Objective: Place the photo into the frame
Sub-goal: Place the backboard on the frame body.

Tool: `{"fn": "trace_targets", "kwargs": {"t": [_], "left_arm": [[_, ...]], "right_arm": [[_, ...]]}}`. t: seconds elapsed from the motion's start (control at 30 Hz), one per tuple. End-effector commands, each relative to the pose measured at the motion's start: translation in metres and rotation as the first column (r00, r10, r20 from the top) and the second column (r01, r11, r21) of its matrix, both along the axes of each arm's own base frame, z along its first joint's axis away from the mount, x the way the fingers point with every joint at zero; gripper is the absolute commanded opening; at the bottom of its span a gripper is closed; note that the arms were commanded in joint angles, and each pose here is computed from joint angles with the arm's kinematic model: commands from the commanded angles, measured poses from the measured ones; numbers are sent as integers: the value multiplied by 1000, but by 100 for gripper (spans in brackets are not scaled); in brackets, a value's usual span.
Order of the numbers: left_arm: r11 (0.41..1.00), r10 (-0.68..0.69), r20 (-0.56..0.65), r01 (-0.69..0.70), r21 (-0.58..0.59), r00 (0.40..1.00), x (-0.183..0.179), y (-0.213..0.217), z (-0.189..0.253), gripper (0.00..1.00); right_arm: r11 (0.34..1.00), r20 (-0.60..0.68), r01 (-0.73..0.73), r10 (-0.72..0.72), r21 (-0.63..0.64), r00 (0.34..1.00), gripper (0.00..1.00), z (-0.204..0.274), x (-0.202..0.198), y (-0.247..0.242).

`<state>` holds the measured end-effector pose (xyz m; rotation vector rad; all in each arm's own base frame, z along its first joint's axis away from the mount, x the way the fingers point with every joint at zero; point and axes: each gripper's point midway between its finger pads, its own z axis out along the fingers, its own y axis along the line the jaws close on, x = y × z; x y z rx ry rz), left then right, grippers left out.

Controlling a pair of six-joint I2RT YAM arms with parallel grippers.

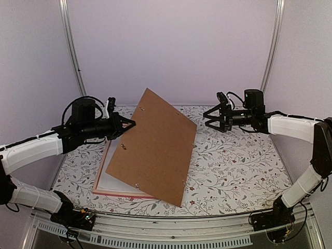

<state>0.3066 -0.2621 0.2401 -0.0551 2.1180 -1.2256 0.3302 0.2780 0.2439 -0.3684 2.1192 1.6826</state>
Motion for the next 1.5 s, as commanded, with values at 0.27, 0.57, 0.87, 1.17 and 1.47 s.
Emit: {"fn": "trace_targets", "kwargs": {"t": [0.27,0.57,0.87,1.17,1.47], "left_arm": [[979,138,74,-124,-163,988,6,81,51,0],[968,203,-10,-202,-148,979,10,125,21,0],[960,226,-65,-234,-155,972,17,138,-6,0],[951,238,-92,-251,-182,967,26,141,-25,0],[951,226,-96,-241,-193,969,32,139,-30,0]], "right_arm": [[1000,-17,-5,5,-21,1000,87,-16,3,0],[1000,-37,-12,11,-28,999,87,-30,8,2],[999,-54,-15,13,-38,998,87,-42,9,2],[999,-62,-13,10,-44,998,87,-47,9,1],[999,-69,-10,6,-49,998,87,-51,9,1]]}}
